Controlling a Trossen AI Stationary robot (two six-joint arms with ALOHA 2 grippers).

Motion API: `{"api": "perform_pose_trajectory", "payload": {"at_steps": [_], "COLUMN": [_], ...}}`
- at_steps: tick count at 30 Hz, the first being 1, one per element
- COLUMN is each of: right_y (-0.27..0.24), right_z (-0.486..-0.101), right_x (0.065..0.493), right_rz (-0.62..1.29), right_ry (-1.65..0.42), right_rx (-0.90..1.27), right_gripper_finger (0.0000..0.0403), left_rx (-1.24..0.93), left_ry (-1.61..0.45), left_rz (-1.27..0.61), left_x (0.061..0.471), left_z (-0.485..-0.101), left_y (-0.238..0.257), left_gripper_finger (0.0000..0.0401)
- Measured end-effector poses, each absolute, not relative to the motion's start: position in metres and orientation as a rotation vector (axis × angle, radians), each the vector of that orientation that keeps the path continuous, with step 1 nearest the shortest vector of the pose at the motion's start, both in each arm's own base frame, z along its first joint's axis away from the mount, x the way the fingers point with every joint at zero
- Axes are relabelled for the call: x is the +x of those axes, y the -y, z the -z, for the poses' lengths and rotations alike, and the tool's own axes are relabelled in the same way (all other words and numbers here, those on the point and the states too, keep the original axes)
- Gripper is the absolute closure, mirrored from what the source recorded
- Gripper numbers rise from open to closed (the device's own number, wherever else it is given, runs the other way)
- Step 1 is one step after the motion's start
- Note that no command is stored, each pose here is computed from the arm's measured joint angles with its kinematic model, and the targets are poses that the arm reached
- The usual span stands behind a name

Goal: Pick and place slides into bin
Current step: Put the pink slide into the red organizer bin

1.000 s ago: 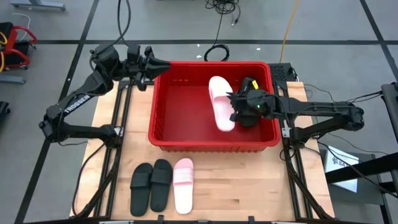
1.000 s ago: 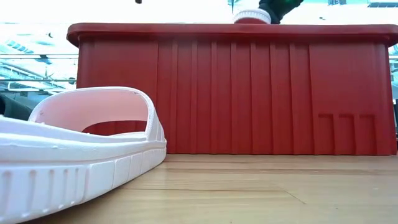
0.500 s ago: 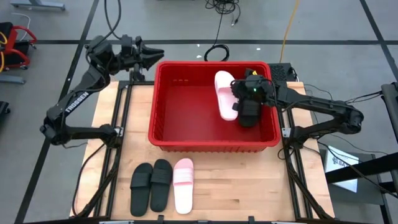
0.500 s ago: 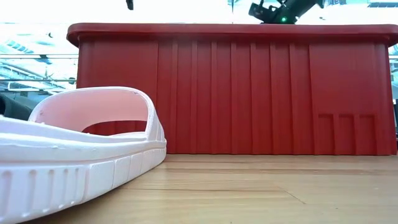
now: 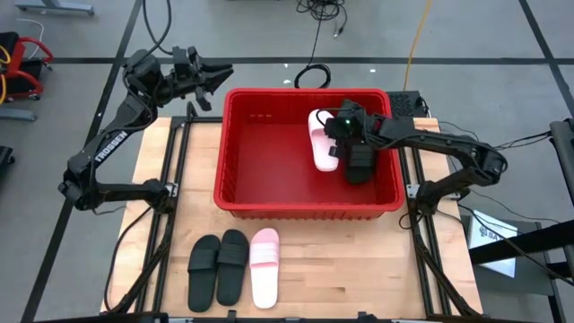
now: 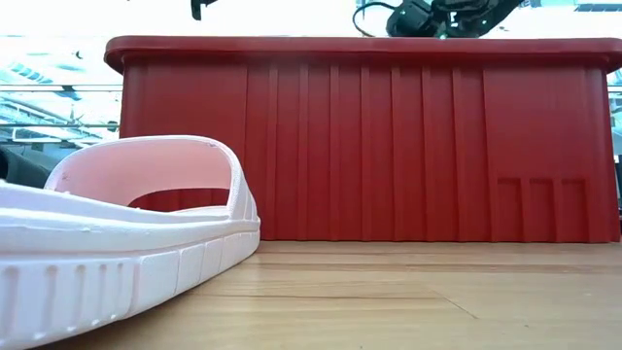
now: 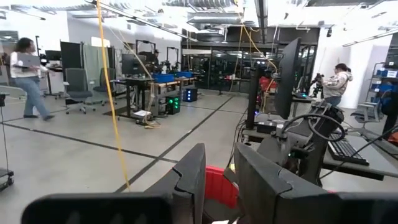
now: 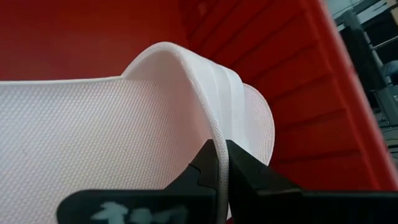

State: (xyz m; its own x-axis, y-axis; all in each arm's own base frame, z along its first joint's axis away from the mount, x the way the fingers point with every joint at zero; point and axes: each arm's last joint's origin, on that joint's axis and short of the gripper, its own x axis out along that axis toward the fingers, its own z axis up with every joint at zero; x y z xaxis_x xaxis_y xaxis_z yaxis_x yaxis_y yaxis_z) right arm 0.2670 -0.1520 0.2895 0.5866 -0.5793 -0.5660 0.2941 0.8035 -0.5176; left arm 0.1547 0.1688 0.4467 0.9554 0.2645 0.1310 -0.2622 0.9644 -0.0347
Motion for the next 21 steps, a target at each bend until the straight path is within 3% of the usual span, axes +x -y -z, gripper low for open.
{"api": "perform_pose_trajectory", "payload": {"at_steps": [21], "right_y": [0.186], "right_z": [-0.251], "right_x": [0.27], "right_rz": [0.515], "right_ry": [-0.855], "right_rx": [-0.316], "right_gripper_finger": [0.0401], "left_rx": [-0.006], "left_ry": [0.101], "left_rz": [-0.271], "left_x": [0.155], "left_z": [-0.443], "left_y": [-0.169], "left_gripper_finger": [0.0315]}}
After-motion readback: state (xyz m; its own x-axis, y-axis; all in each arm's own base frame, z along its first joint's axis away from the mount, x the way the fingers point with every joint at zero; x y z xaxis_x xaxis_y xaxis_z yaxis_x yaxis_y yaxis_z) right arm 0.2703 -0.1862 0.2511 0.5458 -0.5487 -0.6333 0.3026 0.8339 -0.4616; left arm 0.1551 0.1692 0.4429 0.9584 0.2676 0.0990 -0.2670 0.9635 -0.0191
